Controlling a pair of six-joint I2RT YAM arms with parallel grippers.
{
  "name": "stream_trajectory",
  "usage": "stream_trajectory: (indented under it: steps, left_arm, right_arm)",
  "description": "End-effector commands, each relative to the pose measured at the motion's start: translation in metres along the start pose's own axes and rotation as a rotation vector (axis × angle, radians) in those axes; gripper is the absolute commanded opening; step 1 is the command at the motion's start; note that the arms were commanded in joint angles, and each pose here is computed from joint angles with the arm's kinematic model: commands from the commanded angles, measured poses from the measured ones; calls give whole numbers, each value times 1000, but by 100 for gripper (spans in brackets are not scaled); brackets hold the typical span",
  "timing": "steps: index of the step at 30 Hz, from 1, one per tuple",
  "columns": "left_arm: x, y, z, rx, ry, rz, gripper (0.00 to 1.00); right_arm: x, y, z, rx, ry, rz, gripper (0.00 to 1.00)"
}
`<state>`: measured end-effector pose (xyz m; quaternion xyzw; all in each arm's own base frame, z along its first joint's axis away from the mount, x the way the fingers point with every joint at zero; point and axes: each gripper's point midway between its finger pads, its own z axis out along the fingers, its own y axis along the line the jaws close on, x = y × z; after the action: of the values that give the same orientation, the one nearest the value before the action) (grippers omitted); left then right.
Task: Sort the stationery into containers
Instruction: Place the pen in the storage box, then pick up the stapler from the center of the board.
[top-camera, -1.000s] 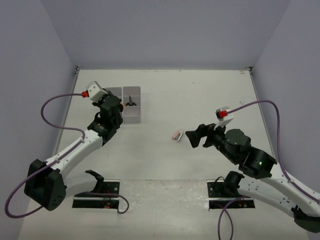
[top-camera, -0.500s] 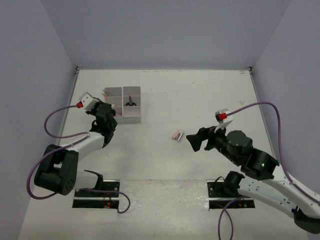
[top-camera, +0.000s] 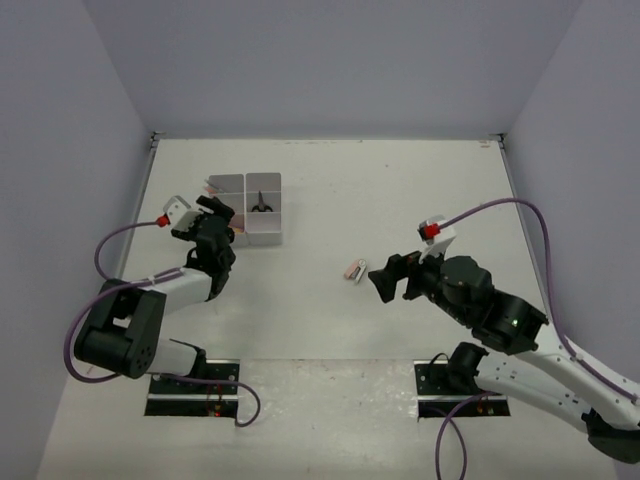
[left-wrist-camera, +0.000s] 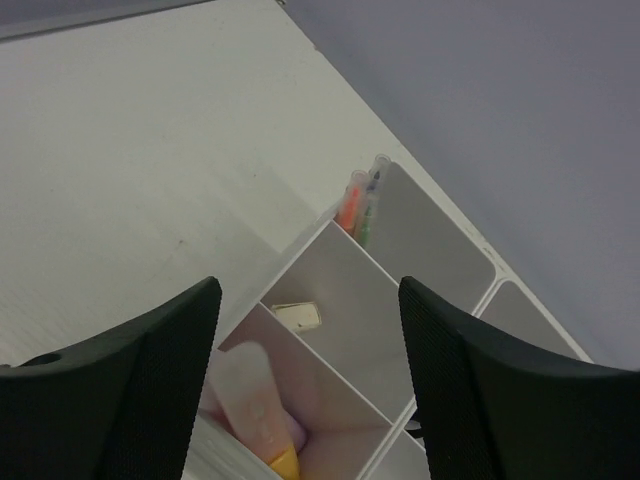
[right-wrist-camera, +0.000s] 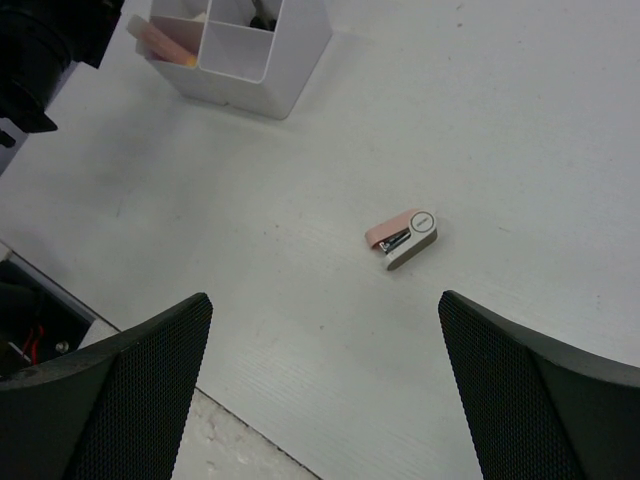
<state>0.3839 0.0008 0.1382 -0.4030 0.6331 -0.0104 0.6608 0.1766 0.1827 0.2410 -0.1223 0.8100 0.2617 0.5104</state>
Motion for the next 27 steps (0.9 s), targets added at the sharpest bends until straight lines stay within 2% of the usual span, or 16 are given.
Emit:
stream_trajectory:
  steps: [1, 4, 6, 8, 13, 18, 21, 25, 27]
  left_arm:
    - [-15, -13, -6, 45, -2, -121, 83]
    - [-25, -23, -17, 87, 31, -174, 95]
    - [-32, -32, -25, 122, 64, -189, 100]
    - [-55, -58, -35, 189, 85, -224, 100]
    - [-82, -90, -74, 321, 243, -99, 100]
    - [-92, -97, -129, 542, 374, 77, 100]
    - [-109, -94, -162, 657, 387, 139, 100]
    - [-115, -71, -178, 671, 388, 285, 100]
    - [-109, -62, -181, 676, 400, 337, 100]
  right_arm:
    - [-1, 8, 14, -2, 43, -18, 99]
    - [8, 6, 32, 29, 105, -12, 99]
    - [14, 6, 44, 32, 154, 1, 99]
    - [23, 8, 60, 33, 219, 9, 99]
    - [29, -1, 97, 145, 297, 100, 99]
    - [38, -18, 129, 359, 283, 292, 99]
    - [45, -23, 142, 439, 283, 376, 99]
    - [61, -33, 154, 546, 292, 461, 99]
    - [70, -37, 161, 585, 291, 487, 94]
